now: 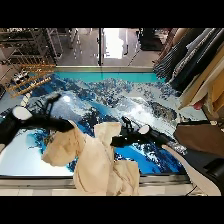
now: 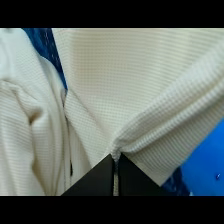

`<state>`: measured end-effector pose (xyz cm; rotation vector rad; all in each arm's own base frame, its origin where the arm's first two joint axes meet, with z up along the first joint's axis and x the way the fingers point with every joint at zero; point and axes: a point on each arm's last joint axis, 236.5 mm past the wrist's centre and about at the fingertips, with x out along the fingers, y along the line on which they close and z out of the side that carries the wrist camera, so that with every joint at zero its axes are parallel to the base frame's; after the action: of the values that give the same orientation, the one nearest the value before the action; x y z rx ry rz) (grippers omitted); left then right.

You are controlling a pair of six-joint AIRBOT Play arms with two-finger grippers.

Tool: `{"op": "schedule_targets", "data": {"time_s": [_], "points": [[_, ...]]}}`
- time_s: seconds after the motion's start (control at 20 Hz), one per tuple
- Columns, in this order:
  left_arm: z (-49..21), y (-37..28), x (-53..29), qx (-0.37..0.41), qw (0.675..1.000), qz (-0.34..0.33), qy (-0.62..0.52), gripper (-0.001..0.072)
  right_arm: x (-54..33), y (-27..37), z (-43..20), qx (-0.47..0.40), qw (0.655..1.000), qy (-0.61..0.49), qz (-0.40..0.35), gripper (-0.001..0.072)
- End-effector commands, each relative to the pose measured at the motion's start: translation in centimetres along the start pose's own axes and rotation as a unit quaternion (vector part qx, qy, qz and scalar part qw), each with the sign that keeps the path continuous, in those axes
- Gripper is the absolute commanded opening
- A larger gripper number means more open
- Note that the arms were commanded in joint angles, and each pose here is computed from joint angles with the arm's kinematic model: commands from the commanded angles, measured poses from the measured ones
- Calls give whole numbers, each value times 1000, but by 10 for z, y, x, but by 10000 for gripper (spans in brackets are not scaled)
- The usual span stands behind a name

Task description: Fold the clothes and pants, and hang the long-sleeved shirts on hangers.

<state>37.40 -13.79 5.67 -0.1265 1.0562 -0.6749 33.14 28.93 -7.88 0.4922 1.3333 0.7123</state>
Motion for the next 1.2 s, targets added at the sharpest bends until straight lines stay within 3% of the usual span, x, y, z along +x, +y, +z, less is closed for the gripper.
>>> {"op": "schedule_targets", "data": {"time_s": [0.0,0.2,0.35,0.5,0.7,0.75,0.8,0.85,1.0,1.15], "points": [[54,27,-92,3,994,57,-97,24,-33,6,63,-84,993,-42,-69,25],[56,137,-222,-96,955,191,-207,25,-262,-2,124,-171,928,-183,-277,26],[-6,181,-255,-184,944,207,-182,24,-378,24,97,-148,901,-274,-303,26],[-42,185,-246,-176,959,182,-130,24,-376,42,77,-151,911,-264,-278,27],[-48,208,-225,-201,951,186,-141,23,-324,-11,156,-101,917,-289,-255,31],[-52,213,-219,-210,951,183,-138,23,-300,-23,174,-79,928,-283,-227,146],[-56,216,-214,-216,951,177,-133,23,-278,-31,185,-60,941,-263,-204,353],[-58,219,-210,-220,951,172,-130,23,-260,-36,190,-51,953,-233,-186,472],[-61,223,-207,-225,951,170,-125,24,-226,-43,156,-75,978,-102,-166,476],[-63,223,-208,-227,951,172,-125,24,-182,-21,22,-70,986,114,-97,416]]}}
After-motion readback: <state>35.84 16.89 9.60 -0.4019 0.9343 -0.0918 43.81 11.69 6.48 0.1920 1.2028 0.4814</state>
